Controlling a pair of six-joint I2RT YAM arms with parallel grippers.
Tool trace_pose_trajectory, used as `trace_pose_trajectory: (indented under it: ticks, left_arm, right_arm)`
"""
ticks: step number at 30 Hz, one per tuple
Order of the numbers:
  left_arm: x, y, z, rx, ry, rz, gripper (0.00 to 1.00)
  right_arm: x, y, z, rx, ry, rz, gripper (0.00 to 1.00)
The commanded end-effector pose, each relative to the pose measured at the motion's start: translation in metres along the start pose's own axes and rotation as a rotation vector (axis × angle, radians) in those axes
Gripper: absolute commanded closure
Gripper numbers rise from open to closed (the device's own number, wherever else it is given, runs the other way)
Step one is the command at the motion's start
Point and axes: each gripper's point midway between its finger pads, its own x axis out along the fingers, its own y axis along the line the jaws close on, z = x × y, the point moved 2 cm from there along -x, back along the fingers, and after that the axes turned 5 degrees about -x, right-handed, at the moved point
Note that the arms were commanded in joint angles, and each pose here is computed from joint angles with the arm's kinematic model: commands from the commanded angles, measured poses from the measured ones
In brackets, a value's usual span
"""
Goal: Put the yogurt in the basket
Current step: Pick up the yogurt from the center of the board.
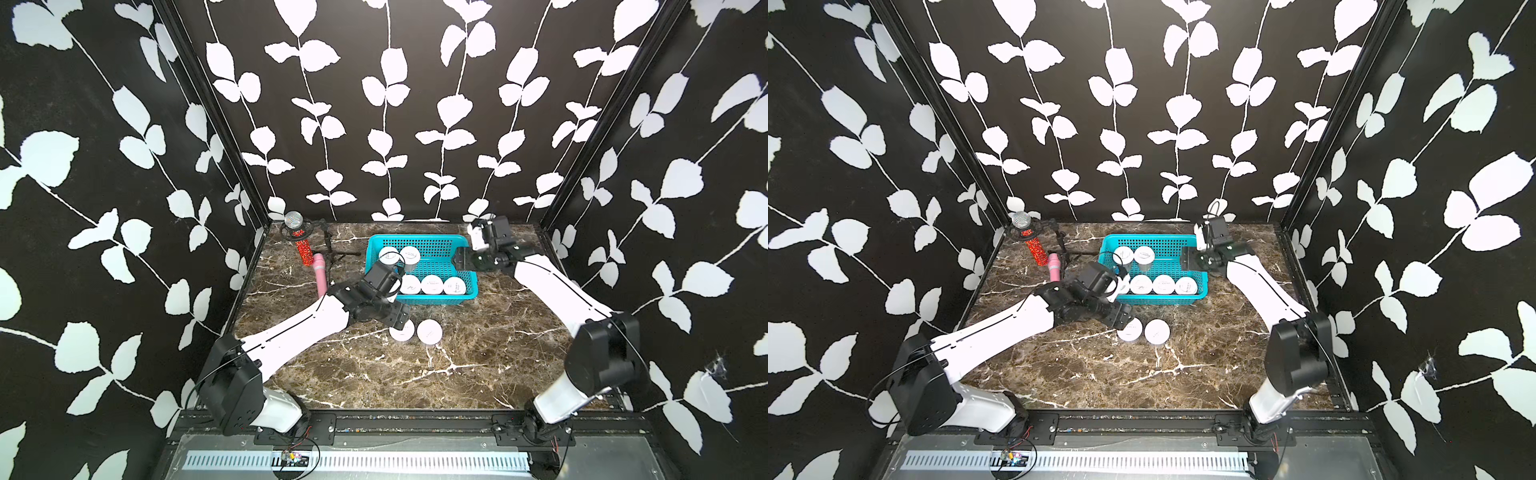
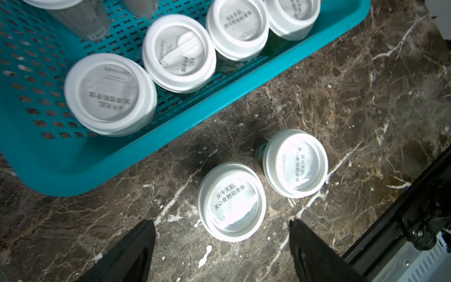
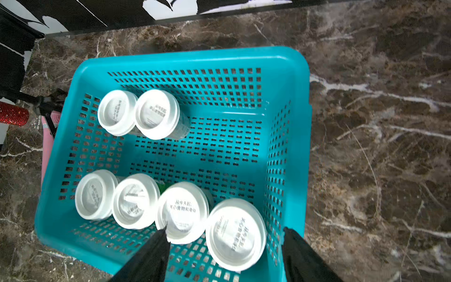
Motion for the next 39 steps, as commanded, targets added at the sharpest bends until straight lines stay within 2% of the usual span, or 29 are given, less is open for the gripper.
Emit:
trace_pose_trajectory:
  ticks: [1, 5, 12, 23, 39]
  left_arm:
    - [-0.002, -0.008, 0.0, 0.003, 0.008, 0.002, 0.14]
    - [0.008, -0.014, -0.006, 0.025, 0.037, 0.016, 0.14]
    - [0.019, -0.018, -0.01, 0.061, 0.075, 0.046, 0.15]
    - [0.031, -0.021, -0.017, 0.121, 0.13, 0.112, 0.17]
    - [0.043, -0.021, -0.026, 0.155, 0.176, 0.154, 0.3]
  right_arm:
    - [-0.014, -0.011, -0.012, 0.037, -0.048, -0.006, 0.26]
    - [-0.018, -0.024, -0.035, 0.085, -0.055, -0.029, 0.26]
    - [-0.022, -0.035, -0.054, 0.114, -0.043, -0.043, 0.26]
    - [-0.02, -0.038, -0.059, 0.126, -0.041, -0.041, 0.25]
    - [-0.02, -0.039, -0.062, 0.133, -0.037, -0.034, 0.25]
